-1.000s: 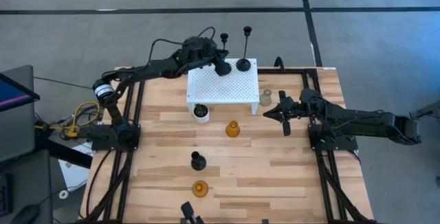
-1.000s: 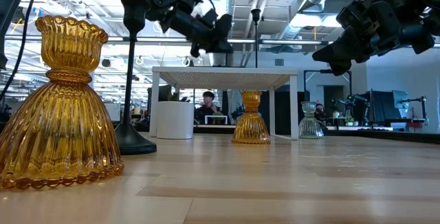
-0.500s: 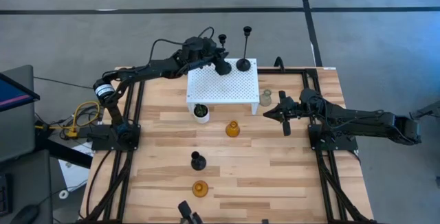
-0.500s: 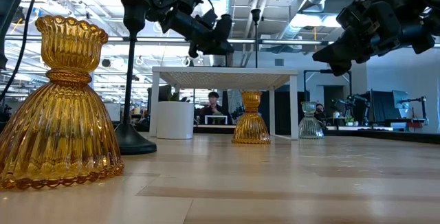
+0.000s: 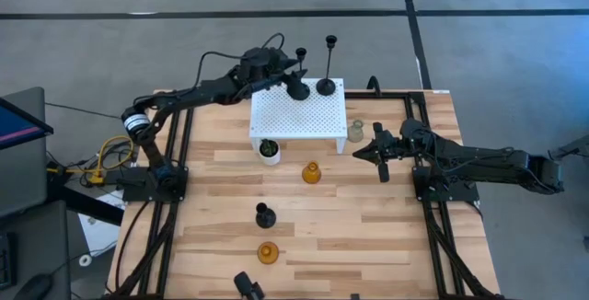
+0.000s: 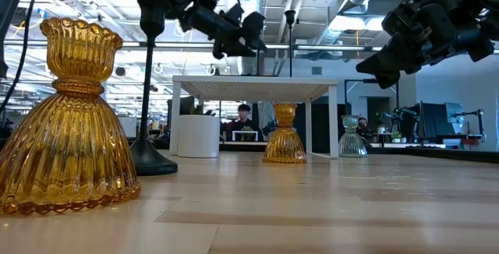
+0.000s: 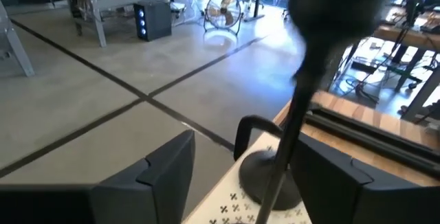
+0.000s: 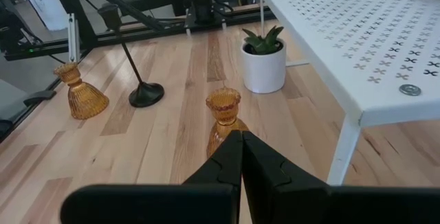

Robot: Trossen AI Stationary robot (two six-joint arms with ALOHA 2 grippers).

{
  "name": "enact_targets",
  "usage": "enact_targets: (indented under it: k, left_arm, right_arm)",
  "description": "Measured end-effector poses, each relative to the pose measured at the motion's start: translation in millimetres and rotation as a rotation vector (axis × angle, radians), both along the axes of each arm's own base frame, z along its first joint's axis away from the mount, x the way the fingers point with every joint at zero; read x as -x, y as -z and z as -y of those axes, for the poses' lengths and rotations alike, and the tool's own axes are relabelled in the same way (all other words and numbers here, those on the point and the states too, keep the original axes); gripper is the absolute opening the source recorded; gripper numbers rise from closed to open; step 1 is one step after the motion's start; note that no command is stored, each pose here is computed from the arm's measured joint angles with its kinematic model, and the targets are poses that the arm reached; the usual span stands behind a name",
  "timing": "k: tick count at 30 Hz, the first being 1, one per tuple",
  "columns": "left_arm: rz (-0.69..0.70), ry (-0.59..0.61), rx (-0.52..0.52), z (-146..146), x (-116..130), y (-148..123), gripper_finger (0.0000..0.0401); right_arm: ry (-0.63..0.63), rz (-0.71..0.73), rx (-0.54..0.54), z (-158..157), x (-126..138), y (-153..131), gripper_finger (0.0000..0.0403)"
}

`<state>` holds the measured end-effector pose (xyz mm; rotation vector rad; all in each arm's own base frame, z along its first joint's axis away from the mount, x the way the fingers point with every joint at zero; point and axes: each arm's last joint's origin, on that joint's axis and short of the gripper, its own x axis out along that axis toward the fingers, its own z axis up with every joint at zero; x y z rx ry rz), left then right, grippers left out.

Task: Pick & Place candle stick holders
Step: Put the top black candle holder on the shelf aligned with the other black candle holder, then put the black candle holder on the shelf aligned with the other black candle holders

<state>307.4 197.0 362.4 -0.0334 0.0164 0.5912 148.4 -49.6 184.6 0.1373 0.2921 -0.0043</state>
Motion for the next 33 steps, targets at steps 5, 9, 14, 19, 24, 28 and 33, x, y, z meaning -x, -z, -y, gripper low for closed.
enact_targets:
  k: [5,9,14,19,24,28,33]
  left_arm:
    - [0.022,0.004,-0.040,9.8,13.0,-18.4,0.0240]
    - [-0.013,0.007,-0.019,21.8,30.3,-31.0,0.0242]
    - [-0.115,0.010,0.015,39.8,58.9,-42.3,0.0242]
    - [-0.149,0.047,0.039,60.6,85.3,-47.0,0.0241]
    - [-0.180,0.139,0.074,84.3,110.7,-39.4,0.0224]
    - [-0.181,0.216,0.133,106.0,128.4,-24.5,0.0200]
    - [-0.176,0.310,0.131,131.7,150.2,-3.8,0.0171]
  right_arm:
    - [0.000,0.000,0.000,0.0,0.0,0.0,0.0000]
    - [0.000,0.000,0.000,0.0,0.0,0.0,0.0000]
    - [0.000,0.000,-0.001,0.0,0.0,0.0,0.0000]
    - [0.001,0.000,-0.003,0.0,0.0,0.0,0.0000]
    - [0.001,0.001,-0.002,0.0,0.0,-0.1,0.0000]
    - [0.003,0.004,-0.008,0.0,-0.1,-0.4,0.0000]
    - [0.003,0.006,-0.007,0.1,-0.2,-0.6,0.0000]
